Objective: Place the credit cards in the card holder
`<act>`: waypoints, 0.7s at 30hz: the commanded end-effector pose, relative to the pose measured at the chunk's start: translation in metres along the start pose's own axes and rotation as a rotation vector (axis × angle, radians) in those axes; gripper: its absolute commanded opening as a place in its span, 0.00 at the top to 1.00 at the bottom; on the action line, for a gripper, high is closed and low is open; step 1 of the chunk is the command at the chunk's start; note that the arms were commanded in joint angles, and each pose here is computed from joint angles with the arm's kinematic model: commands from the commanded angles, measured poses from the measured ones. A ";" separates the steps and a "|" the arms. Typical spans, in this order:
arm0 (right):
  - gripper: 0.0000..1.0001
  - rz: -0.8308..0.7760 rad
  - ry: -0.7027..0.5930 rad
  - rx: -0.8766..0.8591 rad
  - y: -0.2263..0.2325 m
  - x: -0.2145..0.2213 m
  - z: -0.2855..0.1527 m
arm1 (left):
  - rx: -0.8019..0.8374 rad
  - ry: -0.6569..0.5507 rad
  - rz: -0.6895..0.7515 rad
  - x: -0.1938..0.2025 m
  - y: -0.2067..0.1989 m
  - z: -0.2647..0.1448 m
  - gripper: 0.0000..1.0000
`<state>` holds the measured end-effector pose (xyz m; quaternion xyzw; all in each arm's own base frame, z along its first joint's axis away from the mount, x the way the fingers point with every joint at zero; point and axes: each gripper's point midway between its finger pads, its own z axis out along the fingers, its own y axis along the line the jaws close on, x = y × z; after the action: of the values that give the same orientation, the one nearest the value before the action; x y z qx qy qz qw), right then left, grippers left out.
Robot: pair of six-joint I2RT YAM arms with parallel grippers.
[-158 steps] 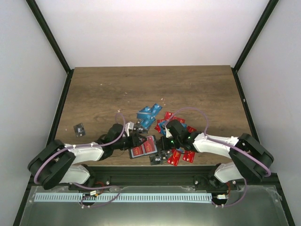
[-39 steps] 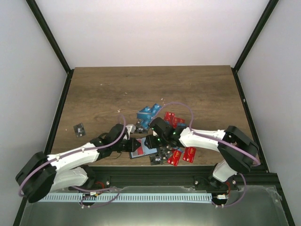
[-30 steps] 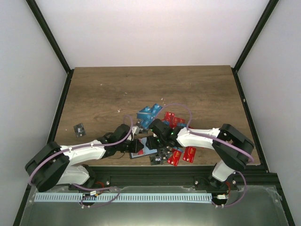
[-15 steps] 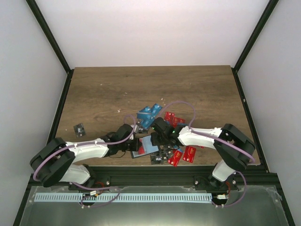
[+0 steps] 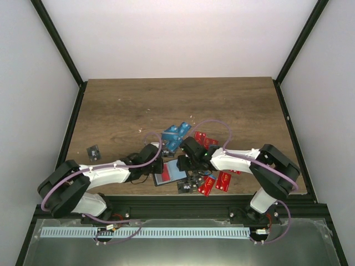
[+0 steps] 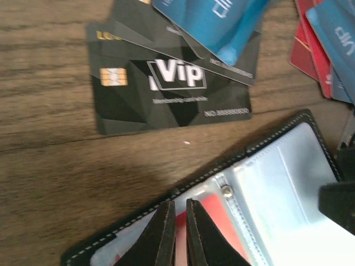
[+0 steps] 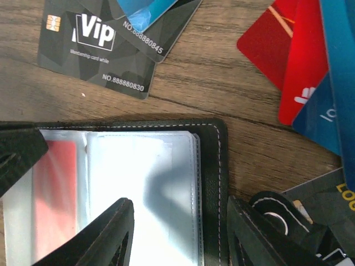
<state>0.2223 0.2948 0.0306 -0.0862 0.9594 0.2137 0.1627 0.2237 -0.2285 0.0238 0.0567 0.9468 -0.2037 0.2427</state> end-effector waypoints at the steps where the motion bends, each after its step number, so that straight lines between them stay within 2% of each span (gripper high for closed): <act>1: 0.52 -0.014 0.046 -0.094 0.016 0.006 0.008 | -0.224 0.043 0.021 0.016 0.048 -0.004 0.91; 4: 0.52 -0.024 0.065 -0.140 0.027 0.005 0.010 | -0.291 0.014 0.015 0.009 0.059 -0.011 0.91; 8: 0.52 -0.044 0.078 -0.205 0.042 0.003 0.008 | -0.293 -0.022 0.003 0.000 0.059 -0.021 0.91; 17: 0.52 -0.085 -0.020 -0.173 0.049 -0.022 -0.036 | -0.014 -0.086 0.038 -0.027 -0.001 -0.049 0.90; 21: 0.51 -0.043 -0.056 -0.089 0.028 -0.020 -0.057 | 0.102 -0.104 0.073 -0.036 -0.028 -0.062 0.86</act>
<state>0.2150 0.3178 0.0737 -0.1271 0.9366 0.2855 0.1583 0.2254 -0.2050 0.0729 0.0536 0.9370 -0.1884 0.2894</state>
